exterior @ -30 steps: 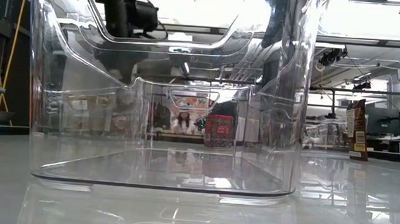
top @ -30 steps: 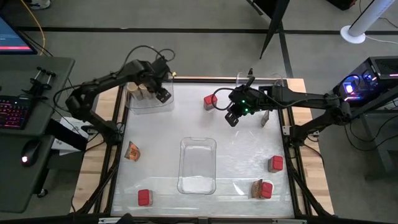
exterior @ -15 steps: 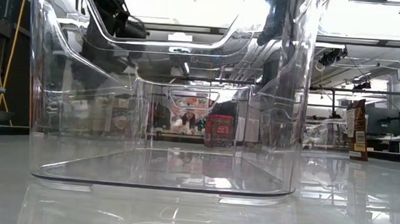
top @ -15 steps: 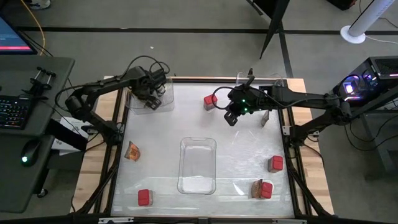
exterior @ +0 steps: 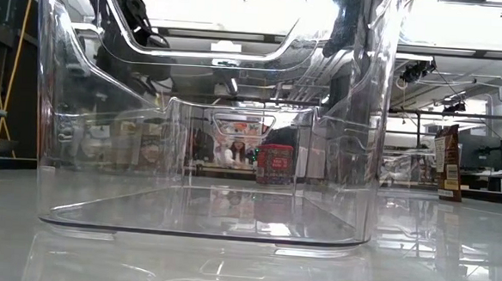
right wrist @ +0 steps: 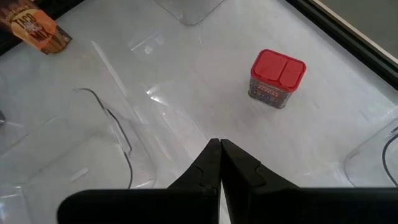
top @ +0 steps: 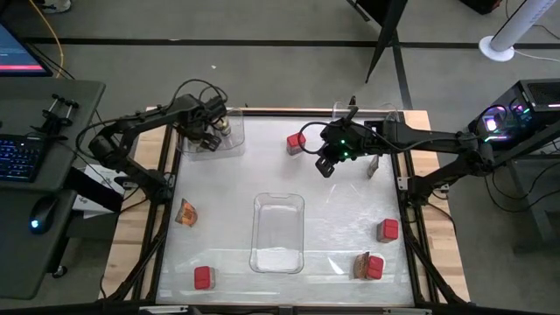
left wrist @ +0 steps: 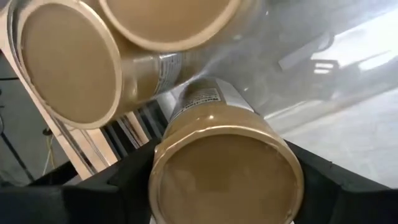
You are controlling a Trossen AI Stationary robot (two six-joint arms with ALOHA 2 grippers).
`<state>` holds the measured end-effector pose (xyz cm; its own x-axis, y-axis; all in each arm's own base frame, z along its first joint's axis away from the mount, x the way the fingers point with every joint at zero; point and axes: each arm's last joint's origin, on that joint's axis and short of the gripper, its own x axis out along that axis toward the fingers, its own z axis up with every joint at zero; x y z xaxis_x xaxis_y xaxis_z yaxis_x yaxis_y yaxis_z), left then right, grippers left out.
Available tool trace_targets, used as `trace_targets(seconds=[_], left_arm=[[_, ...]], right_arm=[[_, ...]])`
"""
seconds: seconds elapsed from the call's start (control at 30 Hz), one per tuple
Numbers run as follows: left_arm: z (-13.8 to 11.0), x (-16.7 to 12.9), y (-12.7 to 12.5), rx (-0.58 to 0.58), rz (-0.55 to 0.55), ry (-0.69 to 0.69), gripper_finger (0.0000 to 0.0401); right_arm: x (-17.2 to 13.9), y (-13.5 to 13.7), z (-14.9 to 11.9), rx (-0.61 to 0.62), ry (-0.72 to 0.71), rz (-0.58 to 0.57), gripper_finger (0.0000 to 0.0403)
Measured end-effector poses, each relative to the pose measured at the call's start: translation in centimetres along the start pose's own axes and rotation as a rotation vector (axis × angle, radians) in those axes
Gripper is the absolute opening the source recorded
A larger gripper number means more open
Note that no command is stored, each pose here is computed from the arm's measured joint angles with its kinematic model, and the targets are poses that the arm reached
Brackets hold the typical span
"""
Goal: Sort spices by type
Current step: Put the gold seasoning bottle into the top left transparent bin
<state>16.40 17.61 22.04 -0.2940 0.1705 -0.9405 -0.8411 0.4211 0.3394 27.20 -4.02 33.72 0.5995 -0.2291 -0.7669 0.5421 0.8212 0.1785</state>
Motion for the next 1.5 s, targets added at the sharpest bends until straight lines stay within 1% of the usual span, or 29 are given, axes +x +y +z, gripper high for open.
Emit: trace_targets(seconds=[0.13,0.23,0.5,0.63,0.73,0.8,1.0,1.23,1.3,1.43,1.5], left_arm=[[-0.1,-0.1,0.2,0.019,-0.009,0.008,0.0288],[-0.3,-0.3,0.3,0.015,-0.012,-0.001,0.0296],[-1.0,-1.5,1.1,-0.014,-0.026,-0.061,0.0297],[-1.4,-2.8,1.7,-0.048,-0.041,-0.120,0.0297],[-1.5,-3.9,2.3,-0.070,-0.018,-0.175,0.0297],[-1.6,-4.2,2.5,-0.077,-0.025,-0.182,0.0297],[-1.8,-3.9,2.8,-0.088,-0.081,-0.142,0.0298],[-2.5,-2.3,2.3,-0.094,-0.101,-0.064,0.0298],[-2.6,-1.7,2.2,-0.094,-0.085,-0.062,0.0298],[-2.5,-1.4,2.4,-0.127,-0.005,-0.101,0.0298],[-2.5,-1.4,2.4,-0.114,0.000,-0.102,0.0298]], right_arm=[[0.0,0.0,0.0,-0.017,-0.001,-0.001,0.0000],[0.0,0.0,0.0,-0.019,-0.001,-0.002,0.0000],[0.0,0.0,0.0,-0.019,-0.002,-0.002,0.0000],[0.0,0.0,0.1,-0.018,-0.006,0.001,0.0000],[0.0,0.1,0.2,-0.015,-0.020,0.008,0.0000],[0.0,0.1,0.3,-0.013,-0.029,0.013,0.0000],[0.0,0.2,0.3,-0.002,-0.036,0.018,0.0000],[0.0,0.2,0.3,-0.001,-0.034,0.022,0.0000],[0.0,0.2,0.3,-0.001,-0.033,0.023,0.0000],[0.0,0.2,0.3,-0.001,-0.033,0.024,0.0000],[0.0,0.2,0.3,-0.002,-0.032,0.026,0.0000]])
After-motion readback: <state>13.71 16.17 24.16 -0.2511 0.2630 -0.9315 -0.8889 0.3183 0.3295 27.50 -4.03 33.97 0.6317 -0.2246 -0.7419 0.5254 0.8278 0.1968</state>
